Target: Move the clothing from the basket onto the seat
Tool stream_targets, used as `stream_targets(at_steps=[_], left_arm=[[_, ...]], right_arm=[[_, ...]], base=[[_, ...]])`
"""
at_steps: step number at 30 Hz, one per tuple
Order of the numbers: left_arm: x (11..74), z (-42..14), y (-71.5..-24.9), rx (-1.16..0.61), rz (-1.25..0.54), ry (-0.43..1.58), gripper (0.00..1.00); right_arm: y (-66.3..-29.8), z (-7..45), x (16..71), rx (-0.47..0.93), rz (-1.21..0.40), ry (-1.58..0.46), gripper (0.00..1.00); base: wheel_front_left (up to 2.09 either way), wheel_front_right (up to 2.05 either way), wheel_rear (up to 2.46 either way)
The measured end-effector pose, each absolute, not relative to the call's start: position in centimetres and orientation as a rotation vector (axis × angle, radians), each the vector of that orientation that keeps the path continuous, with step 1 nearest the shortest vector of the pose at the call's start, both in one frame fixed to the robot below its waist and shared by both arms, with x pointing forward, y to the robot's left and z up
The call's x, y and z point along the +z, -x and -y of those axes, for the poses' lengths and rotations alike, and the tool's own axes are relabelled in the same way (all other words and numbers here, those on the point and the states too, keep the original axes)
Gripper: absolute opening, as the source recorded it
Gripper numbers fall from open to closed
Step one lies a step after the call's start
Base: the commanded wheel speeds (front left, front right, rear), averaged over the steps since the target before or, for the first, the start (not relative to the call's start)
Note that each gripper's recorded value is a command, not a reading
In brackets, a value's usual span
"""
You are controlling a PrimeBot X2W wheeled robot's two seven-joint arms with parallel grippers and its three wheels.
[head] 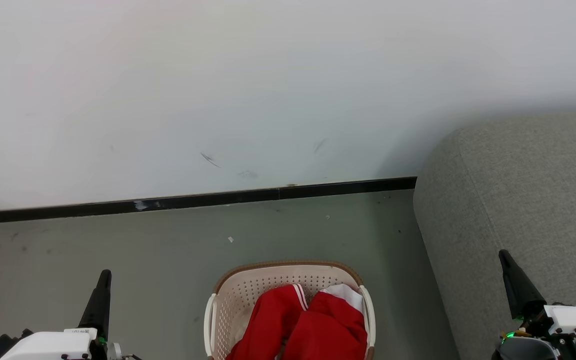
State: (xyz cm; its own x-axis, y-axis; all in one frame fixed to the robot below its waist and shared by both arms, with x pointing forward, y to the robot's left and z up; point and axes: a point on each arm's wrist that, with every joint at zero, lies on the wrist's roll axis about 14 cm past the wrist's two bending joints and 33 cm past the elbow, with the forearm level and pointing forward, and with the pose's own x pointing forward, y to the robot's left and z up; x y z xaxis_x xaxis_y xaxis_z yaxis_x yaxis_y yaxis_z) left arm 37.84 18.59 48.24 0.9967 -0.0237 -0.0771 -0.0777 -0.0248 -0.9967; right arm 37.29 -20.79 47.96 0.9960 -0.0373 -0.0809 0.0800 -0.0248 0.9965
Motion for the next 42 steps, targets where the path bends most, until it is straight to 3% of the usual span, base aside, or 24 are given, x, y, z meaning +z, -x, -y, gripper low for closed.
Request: stream_targets(at_steps=[21,22,23,24,26,27,42], left_arm=[[48.2,-18.6,-37.8,0.043,-0.079,1.596,0.00],[48.2,-18.6,-37.8,0.043,-0.079,1.596,1.00],[48.1,-18.6,-37.8,0.046,-0.082,1.597,1.00],[47.8,-18.4,-37.7,0.055,-0.090,1.602,0.00],[46.8,-18.0,-37.3,0.076,-0.118,1.613,0.00],[46.2,-17.8,-37.0,0.089,-0.132,1.618,1.00],[45.9,-17.0,-36.6,0.094,-0.143,1.571,1.00]], right_arm=[[-37.3,20.8,48.0,-0.094,-0.033,-1.593,0.00],[-37.3,20.8,48.0,-0.094,-0.033,-1.593,1.00],[-37.2,20.8,47.8,-0.098,-0.036,-1.594,1.00],[-37.0,20.7,47.5,-0.106,-0.043,-1.597,0.00],[-36.3,20.5,46.2,-0.139,-0.072,-1.608,0.00],[-36.0,20.4,45.5,-0.156,-0.088,-1.614,1.00],[-35.7,19.8,45.2,-0.162,-0.100,-1.559,1.00]], base=[[0.00,0.00,0.00],[0.00,0.00,0.00],[0.00,0.00,0.00],[0.00,0.00,0.00],[0.00,0.00,0.00],[0.00,0.00,0.00],[0.00,0.00,0.00]])
